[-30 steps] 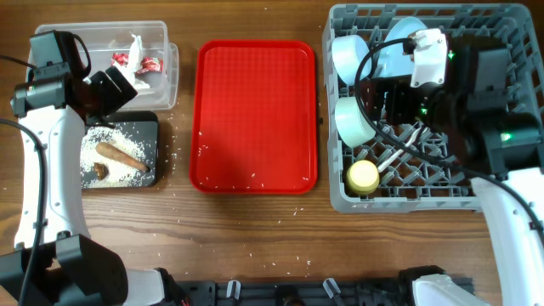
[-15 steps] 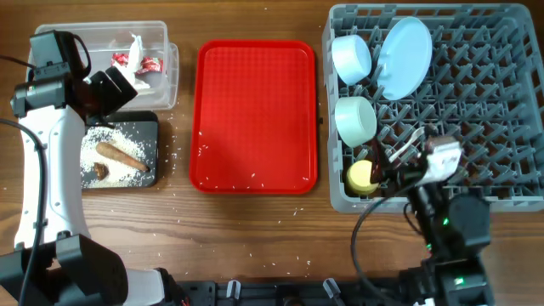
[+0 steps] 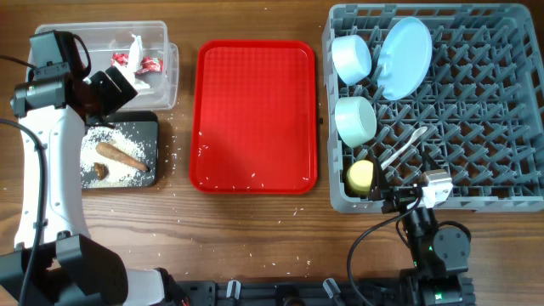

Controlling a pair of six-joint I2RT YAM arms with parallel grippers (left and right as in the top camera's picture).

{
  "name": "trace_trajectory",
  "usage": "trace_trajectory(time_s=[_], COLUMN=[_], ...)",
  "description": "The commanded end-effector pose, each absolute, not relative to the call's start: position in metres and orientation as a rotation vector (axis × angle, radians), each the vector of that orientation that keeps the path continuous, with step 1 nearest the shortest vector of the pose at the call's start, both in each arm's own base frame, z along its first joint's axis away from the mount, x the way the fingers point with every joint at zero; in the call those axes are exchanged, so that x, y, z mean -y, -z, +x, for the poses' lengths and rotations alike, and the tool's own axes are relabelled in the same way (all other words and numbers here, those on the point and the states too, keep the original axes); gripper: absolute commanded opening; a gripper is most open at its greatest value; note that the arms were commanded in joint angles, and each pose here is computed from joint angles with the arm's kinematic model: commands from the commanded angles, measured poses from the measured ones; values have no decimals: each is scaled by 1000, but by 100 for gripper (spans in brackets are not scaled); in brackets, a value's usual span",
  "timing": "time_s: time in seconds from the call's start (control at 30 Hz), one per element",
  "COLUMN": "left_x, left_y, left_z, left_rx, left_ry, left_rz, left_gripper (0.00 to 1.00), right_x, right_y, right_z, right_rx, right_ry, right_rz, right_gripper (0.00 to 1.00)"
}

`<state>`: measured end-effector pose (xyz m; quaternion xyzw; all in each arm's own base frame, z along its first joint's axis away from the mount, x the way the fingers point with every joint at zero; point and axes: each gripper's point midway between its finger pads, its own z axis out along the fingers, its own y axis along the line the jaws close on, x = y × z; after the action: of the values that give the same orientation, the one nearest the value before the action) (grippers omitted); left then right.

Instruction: Sort waste into correct bins and load items into the dishwasher rack

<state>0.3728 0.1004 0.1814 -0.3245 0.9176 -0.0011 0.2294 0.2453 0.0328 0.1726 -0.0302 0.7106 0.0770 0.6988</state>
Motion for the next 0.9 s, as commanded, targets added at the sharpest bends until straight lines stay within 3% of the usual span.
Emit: trace_trajectory(time_s=[0.0,0.67,0.87], left_x=[-103,-103,-65], left_y=[-183,-184,-232], left_z=[375,375,372], left_rx=[-2517,-2515,-2434], left_ry=[-4,-5,-6], left_rz=[-901,-900,-696], left_gripper=[100,100,100], right_x=[-34,-34,-34], right_y=[-176,-174,-174], right_z=[244,245,245], right_rx=[-1568,-1576,-1575], right_ry=[-188,-188,-188], right_rz=[-63,-63,-63], right_gripper=[100,99,100])
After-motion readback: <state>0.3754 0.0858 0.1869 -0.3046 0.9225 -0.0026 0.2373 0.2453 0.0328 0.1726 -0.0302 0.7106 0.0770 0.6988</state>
